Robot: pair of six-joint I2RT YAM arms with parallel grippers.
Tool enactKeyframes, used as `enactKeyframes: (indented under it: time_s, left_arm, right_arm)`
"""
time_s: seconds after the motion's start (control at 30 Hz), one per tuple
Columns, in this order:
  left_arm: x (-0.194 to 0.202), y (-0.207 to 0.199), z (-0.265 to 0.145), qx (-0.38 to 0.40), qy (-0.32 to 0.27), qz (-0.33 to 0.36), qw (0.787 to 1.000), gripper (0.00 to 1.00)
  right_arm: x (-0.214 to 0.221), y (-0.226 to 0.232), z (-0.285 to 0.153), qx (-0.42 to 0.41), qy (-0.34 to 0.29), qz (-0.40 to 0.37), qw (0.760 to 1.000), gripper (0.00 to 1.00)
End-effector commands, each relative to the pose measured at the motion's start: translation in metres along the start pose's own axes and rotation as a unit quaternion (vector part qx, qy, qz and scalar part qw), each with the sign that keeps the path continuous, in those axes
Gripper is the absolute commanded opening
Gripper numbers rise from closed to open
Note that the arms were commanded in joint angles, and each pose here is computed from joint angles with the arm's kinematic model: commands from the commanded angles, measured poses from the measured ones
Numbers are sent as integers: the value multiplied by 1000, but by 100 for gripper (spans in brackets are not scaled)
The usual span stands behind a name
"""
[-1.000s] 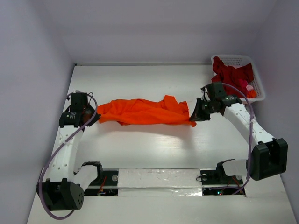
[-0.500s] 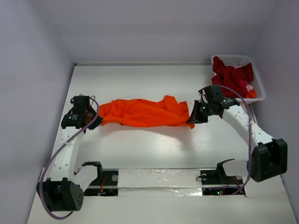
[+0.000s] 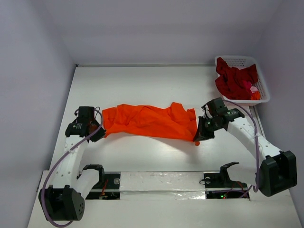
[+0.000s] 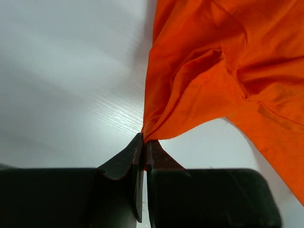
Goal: Fold and stack the t-shirts
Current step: Flatten out the tshirt
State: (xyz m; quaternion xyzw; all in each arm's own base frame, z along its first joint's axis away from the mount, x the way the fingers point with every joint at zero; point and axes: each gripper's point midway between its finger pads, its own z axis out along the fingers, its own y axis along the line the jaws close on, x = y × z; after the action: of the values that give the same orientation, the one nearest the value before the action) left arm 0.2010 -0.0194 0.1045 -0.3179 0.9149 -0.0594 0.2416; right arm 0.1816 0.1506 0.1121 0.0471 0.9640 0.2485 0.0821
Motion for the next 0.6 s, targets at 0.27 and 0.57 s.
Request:
enactKeyframes:
  time_s: [0.27, 0.57]
  left_arm:
    - [-9, -6, -10, 6, -14, 2, 1000, 0]
    - [-13, -8, -12, 7, -19, 4, 1000, 0]
  right_arm:
    - [25, 2, -30, 11, -1, -11, 1000, 100]
    - [-61, 30, -36, 22, -113, -4, 993, 96]
